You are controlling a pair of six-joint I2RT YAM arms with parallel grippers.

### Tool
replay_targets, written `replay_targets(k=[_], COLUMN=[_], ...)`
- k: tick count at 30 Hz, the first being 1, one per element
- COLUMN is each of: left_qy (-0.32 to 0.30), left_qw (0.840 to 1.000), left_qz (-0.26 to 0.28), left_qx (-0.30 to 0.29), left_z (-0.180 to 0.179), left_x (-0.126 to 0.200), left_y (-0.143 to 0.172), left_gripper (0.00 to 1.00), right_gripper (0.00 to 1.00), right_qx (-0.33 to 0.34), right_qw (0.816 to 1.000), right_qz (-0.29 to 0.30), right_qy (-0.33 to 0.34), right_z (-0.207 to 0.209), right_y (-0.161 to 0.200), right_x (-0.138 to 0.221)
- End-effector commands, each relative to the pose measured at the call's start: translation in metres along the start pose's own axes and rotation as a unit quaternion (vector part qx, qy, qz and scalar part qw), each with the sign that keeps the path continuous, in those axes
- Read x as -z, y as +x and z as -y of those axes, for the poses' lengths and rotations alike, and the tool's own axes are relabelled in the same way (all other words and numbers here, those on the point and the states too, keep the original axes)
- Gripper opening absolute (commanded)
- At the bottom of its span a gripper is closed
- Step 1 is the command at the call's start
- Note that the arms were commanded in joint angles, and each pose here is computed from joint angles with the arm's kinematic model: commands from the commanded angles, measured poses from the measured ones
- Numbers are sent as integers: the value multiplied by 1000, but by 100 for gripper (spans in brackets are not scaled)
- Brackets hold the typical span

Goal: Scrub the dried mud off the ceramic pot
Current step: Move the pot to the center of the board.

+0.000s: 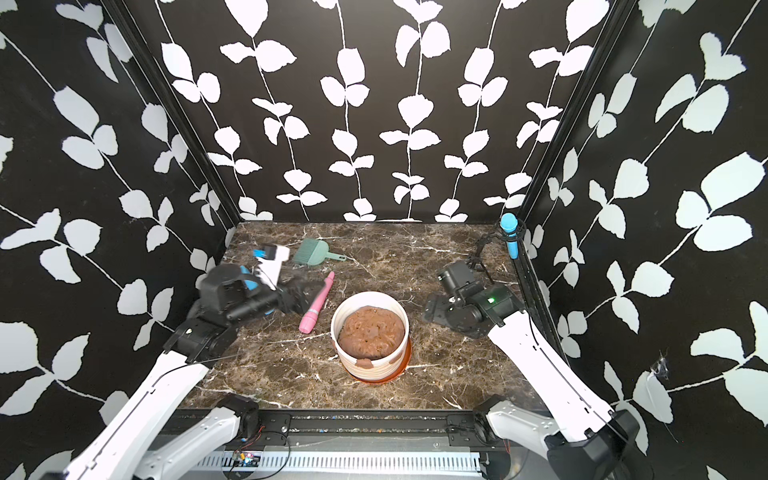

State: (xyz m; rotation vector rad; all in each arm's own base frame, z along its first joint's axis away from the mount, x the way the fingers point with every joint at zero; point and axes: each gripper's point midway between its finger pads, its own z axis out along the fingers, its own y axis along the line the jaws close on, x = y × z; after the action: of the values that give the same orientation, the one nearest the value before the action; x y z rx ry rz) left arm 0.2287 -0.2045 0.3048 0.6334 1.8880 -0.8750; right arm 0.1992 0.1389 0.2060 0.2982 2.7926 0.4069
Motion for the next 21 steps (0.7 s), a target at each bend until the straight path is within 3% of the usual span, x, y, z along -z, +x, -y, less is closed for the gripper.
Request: replay_targets(k=[1,3,7,11,15,18,21], left_qy=[71,106,129,117,39,-44,-118], left_qw=[987,975,957,958,966,971,970], left_qz=[-71,-101,-152,-150,-112,-85,-60], left_qx=[-129,-165,-212,-215,-231,-220,-205], left_z=[36,44,47,41,23,2,-17], left_x=[6,3,-5,-12,-11,-5,9], left_y=[32,51,80,77,49,30,14], left_gripper=[99,99,99,99,99,99,98], right_gripper=[98,93,80,73,63,45,38], right_qx=[-6,7,43,58,52,47,55], right_qw=[995,991,986,988,991,990,988], right_qz=[-94,-119,-159,-139,-115,-116,-114], right_qy=[-40,-53,-15,16,53,63,85], right_z=[-27,-41,-52,-63,-64,-67,-65], right_y=[44,56,74,62,48,47,47], right_x=[9,11,-4,-10,-20,-30,-34])
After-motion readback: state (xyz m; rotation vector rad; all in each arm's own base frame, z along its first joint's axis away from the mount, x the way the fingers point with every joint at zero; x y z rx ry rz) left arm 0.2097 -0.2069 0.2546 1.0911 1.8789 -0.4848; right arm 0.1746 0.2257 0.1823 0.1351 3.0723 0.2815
